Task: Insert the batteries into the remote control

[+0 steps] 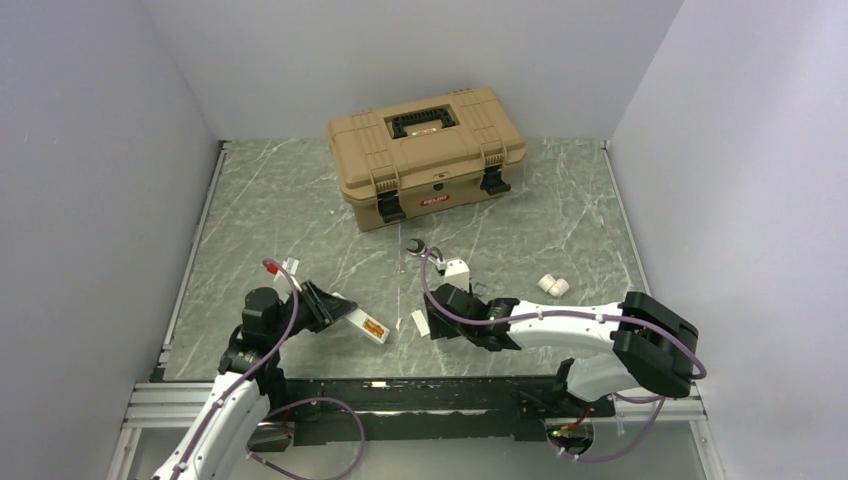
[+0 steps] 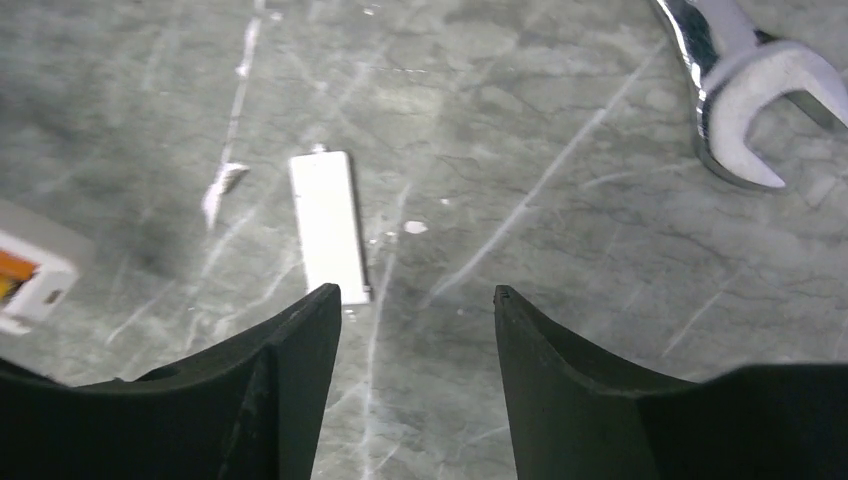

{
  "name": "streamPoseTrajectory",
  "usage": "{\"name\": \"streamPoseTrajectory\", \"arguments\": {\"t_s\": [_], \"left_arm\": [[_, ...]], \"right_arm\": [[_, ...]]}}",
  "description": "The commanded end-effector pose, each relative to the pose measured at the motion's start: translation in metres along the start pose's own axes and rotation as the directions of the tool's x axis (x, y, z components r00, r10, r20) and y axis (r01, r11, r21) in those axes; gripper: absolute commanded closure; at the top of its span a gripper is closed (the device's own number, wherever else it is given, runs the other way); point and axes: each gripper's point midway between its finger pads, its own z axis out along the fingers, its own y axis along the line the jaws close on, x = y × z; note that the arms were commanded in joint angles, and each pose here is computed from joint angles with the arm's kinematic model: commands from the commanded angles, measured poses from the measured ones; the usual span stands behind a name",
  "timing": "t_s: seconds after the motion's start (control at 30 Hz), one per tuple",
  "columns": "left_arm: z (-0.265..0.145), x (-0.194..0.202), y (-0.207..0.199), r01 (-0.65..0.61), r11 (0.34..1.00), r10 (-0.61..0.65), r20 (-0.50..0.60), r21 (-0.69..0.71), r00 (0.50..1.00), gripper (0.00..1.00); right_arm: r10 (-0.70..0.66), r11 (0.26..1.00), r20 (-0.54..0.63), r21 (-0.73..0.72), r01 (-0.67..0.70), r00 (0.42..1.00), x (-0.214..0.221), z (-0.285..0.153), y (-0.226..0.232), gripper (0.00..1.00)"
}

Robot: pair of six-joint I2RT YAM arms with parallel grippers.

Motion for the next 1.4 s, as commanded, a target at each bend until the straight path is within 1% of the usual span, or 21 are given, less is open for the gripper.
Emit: {"name": "streamPoseTrajectory", "arguments": {"t_s": [0.0,0.1,0.2,0.33,0.43,0.6,0.77,0.83,1.1,1.37], "left_arm": [[-0.001,-0.006,-0.012,-0.033,0.998,0.032,0.021,0.050,0.999,0.99],[-0.001,-0.005,-0.011,-0.028,0.998,0.027,0.019,0.050,0.999,0.99],[-0.001,-0.004,-0.011,-0.027,0.998,0.026,0.014,0.052,1.000,0.99],[-0.002,-0.004,-0.012,-0.036,0.998,0.035,0.018,0.051,0.999,0.99],[-0.003,-0.006,-0.013,-0.038,0.998,0.037,0.021,0.052,0.999,0.99],[-0.002,-0.006,-0.014,-0.039,0.998,0.038,0.017,0.053,0.999,0.99],[-0.002,-0.005,-0.013,-0.037,0.998,0.036,0.018,0.053,0.999,0.99],[-0.002,-0.005,-0.013,-0.036,0.998,0.035,0.018,0.052,0.999,0.99],[-0.003,-0.005,-0.013,-0.039,0.998,0.038,0.019,0.054,0.999,0.99],[-0.002,-0.004,-0.012,-0.032,0.998,0.031,0.019,0.055,0.999,0.99]], "right_arm": [[0.002,0.995,0.103,-0.095,0.008,0.995,-0.024,-0.009,0.030,0.37],[-0.085,0.988,0.088,-0.122,0.096,0.992,-0.017,-0.008,0.045,0.33],[-0.156,0.980,0.068,-0.115,0.163,0.985,-0.008,-0.006,0.055,0.31],[-0.190,0.980,0.043,-0.053,0.192,0.981,-0.004,0.002,0.053,0.30],[-0.207,0.977,0.041,-0.051,0.209,0.977,-0.004,0.005,0.055,0.31],[-0.242,0.970,0.000,-0.007,0.242,0.970,0.002,0.012,0.050,0.36],[-0.240,0.970,-0.017,-0.032,0.239,0.971,0.008,0.015,0.053,0.48],[-0.239,0.971,-0.026,-0.036,0.238,0.971,0.011,0.015,0.054,0.51],[-0.249,0.968,-0.081,-0.032,0.248,0.965,0.025,0.021,0.050,0.58],[-0.253,0.966,-0.127,0.013,0.257,0.959,0.035,0.023,0.038,0.59]]}}
